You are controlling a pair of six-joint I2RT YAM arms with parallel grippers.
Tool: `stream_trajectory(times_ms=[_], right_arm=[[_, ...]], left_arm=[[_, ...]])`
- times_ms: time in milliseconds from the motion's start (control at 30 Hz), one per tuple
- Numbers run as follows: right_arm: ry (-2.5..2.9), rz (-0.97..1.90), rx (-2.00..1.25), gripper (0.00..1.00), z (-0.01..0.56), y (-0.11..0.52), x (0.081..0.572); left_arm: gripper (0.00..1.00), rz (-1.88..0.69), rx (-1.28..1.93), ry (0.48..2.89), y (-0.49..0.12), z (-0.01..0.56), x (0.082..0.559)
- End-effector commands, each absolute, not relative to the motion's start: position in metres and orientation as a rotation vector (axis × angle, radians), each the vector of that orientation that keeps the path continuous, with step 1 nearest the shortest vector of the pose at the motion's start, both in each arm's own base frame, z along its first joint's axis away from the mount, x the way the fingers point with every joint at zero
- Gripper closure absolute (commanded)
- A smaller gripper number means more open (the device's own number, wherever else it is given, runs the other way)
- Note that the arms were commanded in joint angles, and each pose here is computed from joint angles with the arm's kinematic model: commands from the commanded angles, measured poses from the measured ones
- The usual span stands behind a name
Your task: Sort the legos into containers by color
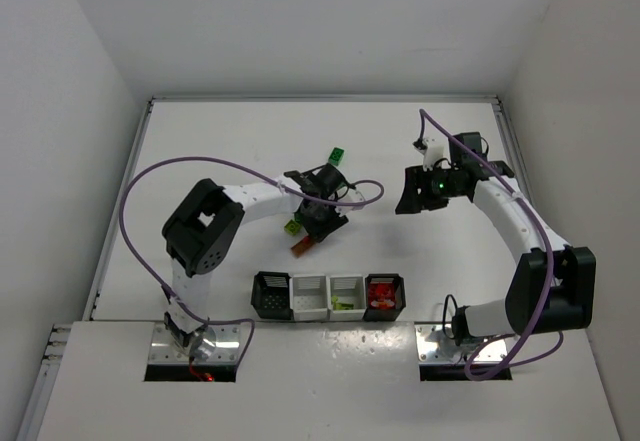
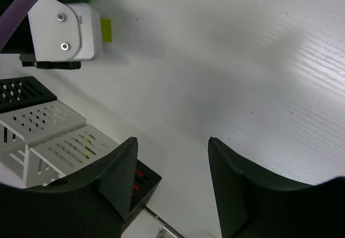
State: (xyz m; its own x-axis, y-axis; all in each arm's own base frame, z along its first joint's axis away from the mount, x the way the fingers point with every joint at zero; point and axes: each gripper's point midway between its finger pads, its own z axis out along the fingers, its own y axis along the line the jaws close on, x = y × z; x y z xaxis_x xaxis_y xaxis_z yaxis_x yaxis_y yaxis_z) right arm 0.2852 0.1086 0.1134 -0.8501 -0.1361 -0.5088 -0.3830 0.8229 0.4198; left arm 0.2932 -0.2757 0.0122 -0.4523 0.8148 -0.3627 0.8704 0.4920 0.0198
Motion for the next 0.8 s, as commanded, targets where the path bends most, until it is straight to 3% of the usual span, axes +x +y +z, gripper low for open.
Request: stream_trajectory(times_ms=[0, 233, 433, 667, 767], right_arm=[[2.493, 0.729, -0.412, 0.44, 0.119, 0.11, 0.29], [2.493, 0.729, -0.412, 0.44, 0.118, 0.11, 0.287], [2.484, 0.727, -0.415, 0.44, 0.12, 0.11, 0.285], [2.481, 0.738, -0.418, 0.44, 0.121, 0.112, 0.284], [2.49, 0.741, -0.415, 0.44, 0.118, 0.112, 0.285]], left_arm=[[0.51, -0.272, 1.408, 2.381, -0.282, 0.017, 0.301], [0.68, -0.308, 1.39, 2.385, -0.286, 0.018, 0.299], [0.77, -0.373, 1.288, 2.269, -0.295, 0.068, 0.307], [0.77, -0.528, 1.173, 2.081, -0.305, 0.156, 0.295], [0.77, -0.668, 1.23, 2.014, -0.317, 0.18, 0.264]])
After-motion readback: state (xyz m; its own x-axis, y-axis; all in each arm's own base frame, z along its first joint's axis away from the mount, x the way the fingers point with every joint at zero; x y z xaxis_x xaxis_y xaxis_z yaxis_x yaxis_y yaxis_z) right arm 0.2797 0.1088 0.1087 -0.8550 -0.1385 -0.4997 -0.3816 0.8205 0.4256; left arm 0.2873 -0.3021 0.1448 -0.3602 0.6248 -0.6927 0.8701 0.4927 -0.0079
